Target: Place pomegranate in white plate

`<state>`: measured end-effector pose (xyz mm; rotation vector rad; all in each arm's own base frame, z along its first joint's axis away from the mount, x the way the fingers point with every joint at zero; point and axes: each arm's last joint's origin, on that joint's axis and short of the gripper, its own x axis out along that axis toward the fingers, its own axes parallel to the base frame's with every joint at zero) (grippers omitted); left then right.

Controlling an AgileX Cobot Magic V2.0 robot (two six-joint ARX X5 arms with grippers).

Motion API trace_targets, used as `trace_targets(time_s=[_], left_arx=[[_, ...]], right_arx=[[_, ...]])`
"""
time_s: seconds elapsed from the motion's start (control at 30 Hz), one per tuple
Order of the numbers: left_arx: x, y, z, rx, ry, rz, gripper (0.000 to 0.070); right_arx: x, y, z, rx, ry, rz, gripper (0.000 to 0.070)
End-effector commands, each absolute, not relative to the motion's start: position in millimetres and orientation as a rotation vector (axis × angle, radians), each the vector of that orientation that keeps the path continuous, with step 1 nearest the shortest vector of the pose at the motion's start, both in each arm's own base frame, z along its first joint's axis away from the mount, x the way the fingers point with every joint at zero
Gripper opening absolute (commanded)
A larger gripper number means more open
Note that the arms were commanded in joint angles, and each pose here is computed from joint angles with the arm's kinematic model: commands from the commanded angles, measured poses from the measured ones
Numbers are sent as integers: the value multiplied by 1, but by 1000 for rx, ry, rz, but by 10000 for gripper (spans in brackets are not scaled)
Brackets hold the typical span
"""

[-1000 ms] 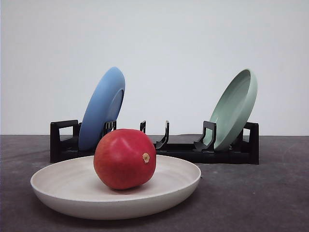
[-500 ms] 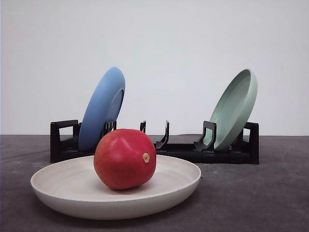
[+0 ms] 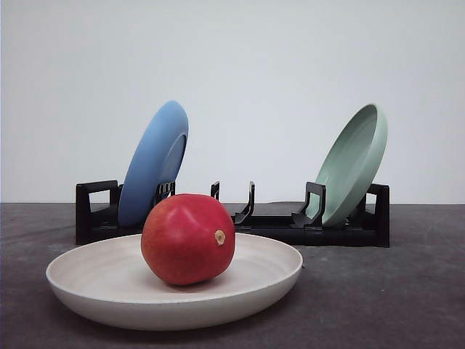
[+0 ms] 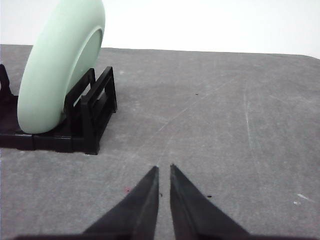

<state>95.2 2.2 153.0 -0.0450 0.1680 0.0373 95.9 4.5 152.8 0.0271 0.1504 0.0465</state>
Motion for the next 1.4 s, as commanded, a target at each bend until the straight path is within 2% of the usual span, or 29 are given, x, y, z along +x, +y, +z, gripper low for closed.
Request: trace_targets(time_s=[0.0,1.37], left_arx=[[96,2,149,-46,177,35,17],[96,2,149,-46,177,35,17]], right_arx=[[96,5,152,36,144,45,37],[96,5,152,36,144,45,37]])
